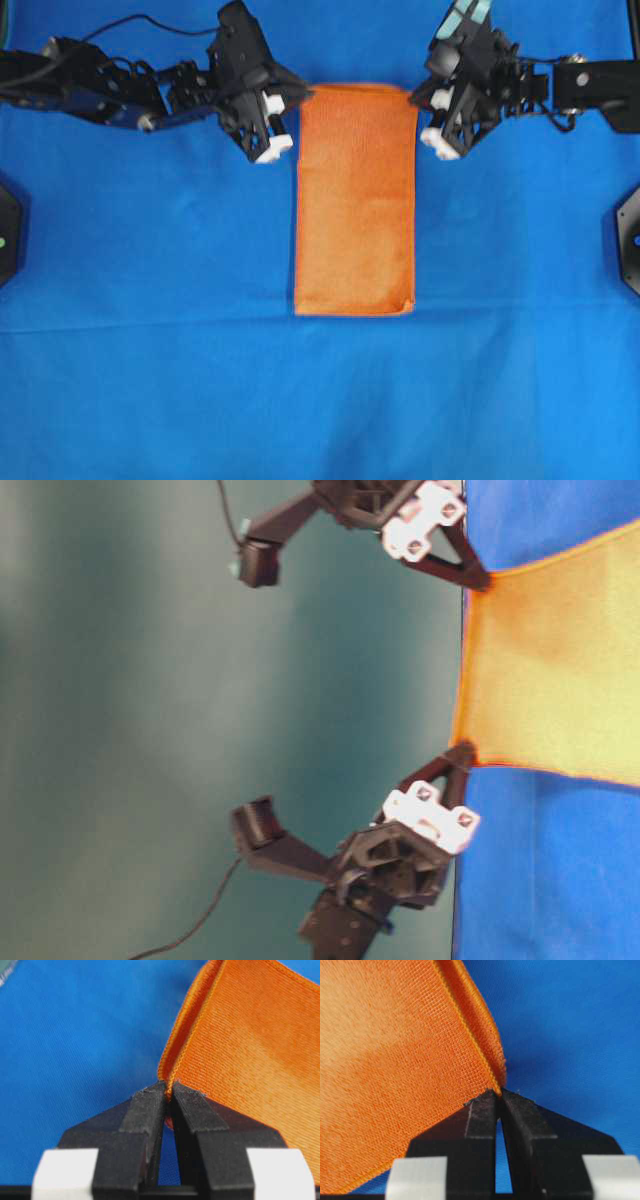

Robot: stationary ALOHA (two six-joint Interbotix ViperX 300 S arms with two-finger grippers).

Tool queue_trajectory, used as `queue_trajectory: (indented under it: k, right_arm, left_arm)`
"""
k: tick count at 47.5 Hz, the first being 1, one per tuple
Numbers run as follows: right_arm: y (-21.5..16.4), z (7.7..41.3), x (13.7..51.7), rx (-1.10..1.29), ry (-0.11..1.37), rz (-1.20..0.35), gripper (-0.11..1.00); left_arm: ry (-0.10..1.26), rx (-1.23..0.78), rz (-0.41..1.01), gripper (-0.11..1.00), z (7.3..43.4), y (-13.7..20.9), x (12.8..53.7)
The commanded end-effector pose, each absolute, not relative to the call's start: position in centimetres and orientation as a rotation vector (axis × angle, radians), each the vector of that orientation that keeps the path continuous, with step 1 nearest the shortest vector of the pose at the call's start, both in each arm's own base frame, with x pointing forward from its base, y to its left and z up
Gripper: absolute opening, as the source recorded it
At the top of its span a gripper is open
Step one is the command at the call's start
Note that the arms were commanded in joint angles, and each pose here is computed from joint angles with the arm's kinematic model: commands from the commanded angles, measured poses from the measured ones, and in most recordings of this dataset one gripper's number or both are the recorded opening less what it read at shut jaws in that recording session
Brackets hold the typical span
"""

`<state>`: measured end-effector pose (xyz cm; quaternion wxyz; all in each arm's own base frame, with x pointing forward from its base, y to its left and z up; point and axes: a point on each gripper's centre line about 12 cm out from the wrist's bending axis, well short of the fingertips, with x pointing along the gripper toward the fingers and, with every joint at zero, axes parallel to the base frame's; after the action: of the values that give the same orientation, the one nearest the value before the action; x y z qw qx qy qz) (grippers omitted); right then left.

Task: Fold the orange towel.
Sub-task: 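Lift the top end with both grippers and fold it down toward the bottom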

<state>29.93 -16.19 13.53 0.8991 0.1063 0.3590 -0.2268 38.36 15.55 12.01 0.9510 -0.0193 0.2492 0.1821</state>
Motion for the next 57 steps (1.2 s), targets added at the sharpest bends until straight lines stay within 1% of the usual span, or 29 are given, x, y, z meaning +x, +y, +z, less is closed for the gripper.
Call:
queue_trajectory:
  k: [1, 9, 17, 27, 32, 38, 49, 57]
  right_arm:
    - [-16.4, 15.6, 30.0, 0.209, 0.687, -0.482, 0.04]
    - [-16.1, 16.2, 29.8, 0.206, 0.667, -0.478, 0.04]
    - [-14.9, 16.2, 30.0, 0.201, 0.672, -0.450, 0.04]
    - [-11.5, 17.6, 29.2, 0.203, 0.661, -0.407, 0.04]
    - [-9.7, 18.1, 28.7, 0.209, 0.668, -0.387, 0.04]
    - [-7.1, 18.1, 28.3, 0.230, 0.684, -0.343, 0.04]
    - [-3.3, 16.8, 28.3, 0.261, 0.761, -0.280, 0.04]
    - [-2.1, 14.7, 28.5, 0.275, 0.835, -0.268, 0.04]
  left_arm:
    - [0.467, -0.023, 0.373, 0.03, 14.1, 15.7, 38.4]
    - [0.472, -0.015, 0.364, 0.03, 14.2, 15.4, 38.4]
    - [0.476, -0.008, 0.331, 0.03, 14.6, 14.0, 38.6]
    - [0.472, 0.017, 0.231, 0.03, 17.3, 9.7, 38.5]
    - [0.469, 0.025, 0.181, 0.03, 17.9, 7.6, 38.2]
    - [0.494, 0.021, 0.127, 0.03, 17.4, 5.3, 37.7]
    - [0.557, 0.023, 0.003, 0.03, 16.2, 0.2, 37.6]
    - [0.627, 0.016, -0.032, 0.03, 13.6, -1.4, 37.6]
